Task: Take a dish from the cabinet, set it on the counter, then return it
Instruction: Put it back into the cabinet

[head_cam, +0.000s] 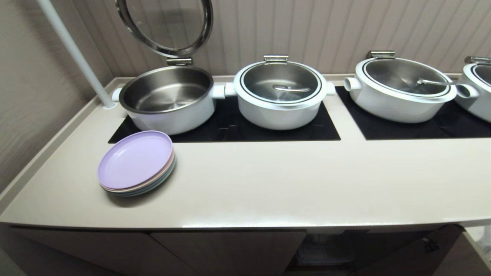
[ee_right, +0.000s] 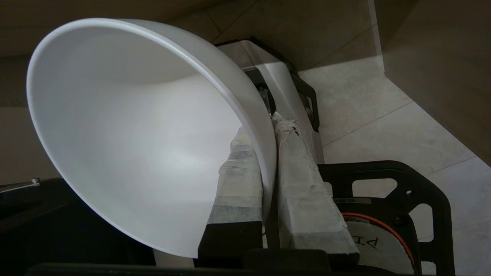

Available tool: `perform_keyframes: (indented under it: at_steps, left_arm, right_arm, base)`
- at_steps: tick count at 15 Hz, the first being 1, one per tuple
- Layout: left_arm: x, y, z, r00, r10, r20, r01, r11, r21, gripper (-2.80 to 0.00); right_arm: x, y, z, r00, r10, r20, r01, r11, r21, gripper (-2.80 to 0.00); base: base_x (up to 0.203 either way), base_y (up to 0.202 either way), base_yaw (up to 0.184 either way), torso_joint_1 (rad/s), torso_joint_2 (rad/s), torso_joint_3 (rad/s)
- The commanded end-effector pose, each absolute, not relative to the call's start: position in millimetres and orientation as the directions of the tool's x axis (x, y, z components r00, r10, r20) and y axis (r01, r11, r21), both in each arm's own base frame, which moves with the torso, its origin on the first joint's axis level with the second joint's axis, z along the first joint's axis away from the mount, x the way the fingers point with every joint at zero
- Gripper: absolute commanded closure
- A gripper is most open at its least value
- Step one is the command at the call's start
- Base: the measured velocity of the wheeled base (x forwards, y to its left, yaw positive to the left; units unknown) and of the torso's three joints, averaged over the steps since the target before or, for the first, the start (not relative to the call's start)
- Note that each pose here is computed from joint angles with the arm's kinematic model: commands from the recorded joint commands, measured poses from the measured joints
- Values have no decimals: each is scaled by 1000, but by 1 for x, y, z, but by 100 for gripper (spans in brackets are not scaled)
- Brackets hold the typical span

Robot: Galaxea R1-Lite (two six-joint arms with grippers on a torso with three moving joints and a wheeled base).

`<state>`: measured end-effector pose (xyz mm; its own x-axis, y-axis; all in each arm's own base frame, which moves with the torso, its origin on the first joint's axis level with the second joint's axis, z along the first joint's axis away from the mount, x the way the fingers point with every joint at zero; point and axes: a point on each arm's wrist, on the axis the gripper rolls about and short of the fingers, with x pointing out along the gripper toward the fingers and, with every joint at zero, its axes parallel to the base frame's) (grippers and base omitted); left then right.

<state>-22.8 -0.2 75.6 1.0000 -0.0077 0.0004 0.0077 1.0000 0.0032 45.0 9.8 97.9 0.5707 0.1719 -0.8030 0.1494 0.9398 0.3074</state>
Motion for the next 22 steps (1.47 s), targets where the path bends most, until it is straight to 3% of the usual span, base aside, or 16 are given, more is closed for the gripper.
perform_keyframes:
  at_steps: [1,22]
  left_arm:
    - [-23,0,76,1000,-8,2,8,1000,3,0]
    - [-23,0,76,1000,-8,2,8,1000,3,0]
  right_arm:
    - [35,8,93,594,176,-785,140,938,316,0]
    - [27,6,90,642,160,-750,122,944,305,0]
  base:
    - [0,0,0,0,0,0]
    - [0,0,0,0,0,0]
